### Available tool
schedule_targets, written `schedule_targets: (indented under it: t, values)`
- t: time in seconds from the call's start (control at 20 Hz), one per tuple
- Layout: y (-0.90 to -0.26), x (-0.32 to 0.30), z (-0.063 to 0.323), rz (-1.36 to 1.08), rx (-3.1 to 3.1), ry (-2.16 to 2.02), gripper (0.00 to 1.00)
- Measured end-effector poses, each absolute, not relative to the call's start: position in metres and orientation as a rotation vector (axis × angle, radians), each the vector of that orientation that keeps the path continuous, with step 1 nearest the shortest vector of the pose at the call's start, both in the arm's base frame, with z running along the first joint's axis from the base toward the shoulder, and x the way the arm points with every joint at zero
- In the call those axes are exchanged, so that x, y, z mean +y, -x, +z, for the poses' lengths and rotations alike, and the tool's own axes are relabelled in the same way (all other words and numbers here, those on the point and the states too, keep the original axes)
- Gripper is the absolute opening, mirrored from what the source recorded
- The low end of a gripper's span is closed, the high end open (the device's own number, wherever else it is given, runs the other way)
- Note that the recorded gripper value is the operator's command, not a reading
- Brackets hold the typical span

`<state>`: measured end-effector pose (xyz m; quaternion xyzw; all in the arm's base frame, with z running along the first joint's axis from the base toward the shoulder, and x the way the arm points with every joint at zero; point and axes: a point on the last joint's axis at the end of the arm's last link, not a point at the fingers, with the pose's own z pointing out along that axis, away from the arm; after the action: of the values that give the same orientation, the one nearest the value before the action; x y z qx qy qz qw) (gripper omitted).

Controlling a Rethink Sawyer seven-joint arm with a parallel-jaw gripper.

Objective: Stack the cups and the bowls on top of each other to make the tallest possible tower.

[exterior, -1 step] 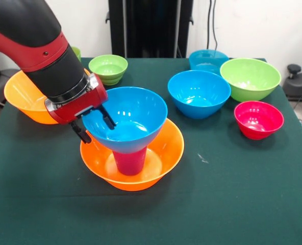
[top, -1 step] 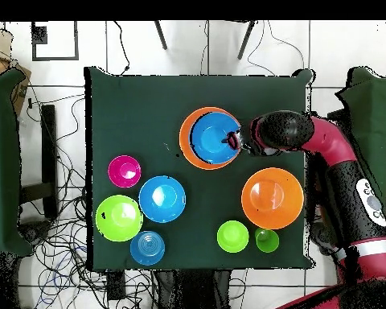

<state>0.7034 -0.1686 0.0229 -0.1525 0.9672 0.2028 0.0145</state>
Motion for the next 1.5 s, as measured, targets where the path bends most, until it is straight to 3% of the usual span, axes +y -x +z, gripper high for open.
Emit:
schedule_targets:
  t: [0.75, 1.5]
  values:
    - [-0.706, -0.163, 0.027, 0.605, 3.014, 0.501, 1.00]
    - [-0.710, -0.176, 0.088, 0.429, 3.006, 0.574, 1.00]
